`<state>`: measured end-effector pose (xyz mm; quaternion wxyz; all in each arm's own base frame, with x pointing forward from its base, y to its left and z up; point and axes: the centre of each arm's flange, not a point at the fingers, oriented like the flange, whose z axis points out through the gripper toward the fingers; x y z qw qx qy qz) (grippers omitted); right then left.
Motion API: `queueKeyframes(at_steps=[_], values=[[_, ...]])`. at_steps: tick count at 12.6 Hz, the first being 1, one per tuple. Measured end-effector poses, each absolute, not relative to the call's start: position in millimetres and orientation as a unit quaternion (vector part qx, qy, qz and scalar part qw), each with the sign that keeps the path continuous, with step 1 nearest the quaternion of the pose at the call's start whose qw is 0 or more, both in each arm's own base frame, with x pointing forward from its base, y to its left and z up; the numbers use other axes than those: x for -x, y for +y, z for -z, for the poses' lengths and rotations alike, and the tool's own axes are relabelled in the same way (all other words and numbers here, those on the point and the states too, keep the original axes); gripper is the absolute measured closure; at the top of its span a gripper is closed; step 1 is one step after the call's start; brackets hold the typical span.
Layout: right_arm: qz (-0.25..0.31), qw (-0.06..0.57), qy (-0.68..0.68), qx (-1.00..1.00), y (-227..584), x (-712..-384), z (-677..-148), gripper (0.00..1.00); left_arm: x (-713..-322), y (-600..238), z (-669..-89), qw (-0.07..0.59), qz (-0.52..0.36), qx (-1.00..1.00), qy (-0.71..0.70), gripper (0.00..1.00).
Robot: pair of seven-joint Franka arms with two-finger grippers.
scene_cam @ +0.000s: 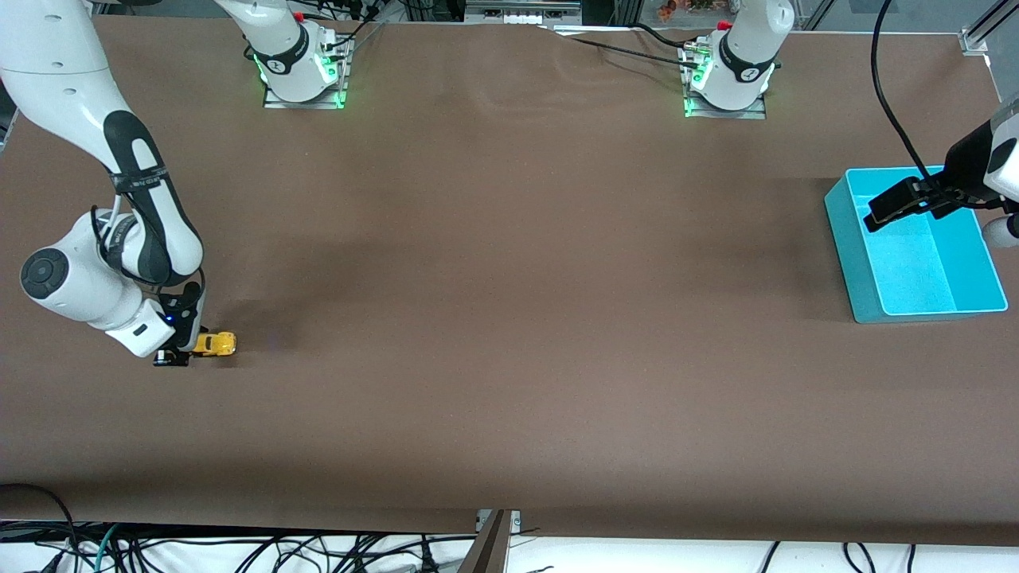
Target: Wind and store yellow beetle car
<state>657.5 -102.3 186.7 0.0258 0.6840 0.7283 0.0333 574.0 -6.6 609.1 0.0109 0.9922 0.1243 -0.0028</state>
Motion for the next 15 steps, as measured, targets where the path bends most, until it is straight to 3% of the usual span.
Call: queueKeyframes(at_steps=[3,6,10,15], values=[[-0.036,0.02,0.734,-0.678,-94.4,-679.0,-208.8,0.01,-574.1,-6.6,-609.0,0.011,0.003,-0.992,0.124,0.0],[-0.032,0.005,0.737,-0.675,-94.3,-706.7,-265.6,0.0,-574.1,-6.6,-609.0,0.011,0.003,-0.992,0.124,0.0],[-0.036,0.001,0.697,-0.717,-86.1,-716.4,-315.5,0.0,-574.2,-6.7,-608.7,0.011,0.003,-0.992,0.124,0.0],[-0.045,-0.011,0.49,-0.87,-35.4,-702.5,-420.2,0.0,-575.8,-9.3,-605.3,0.011,0.006,-0.992,0.122,0.0]])
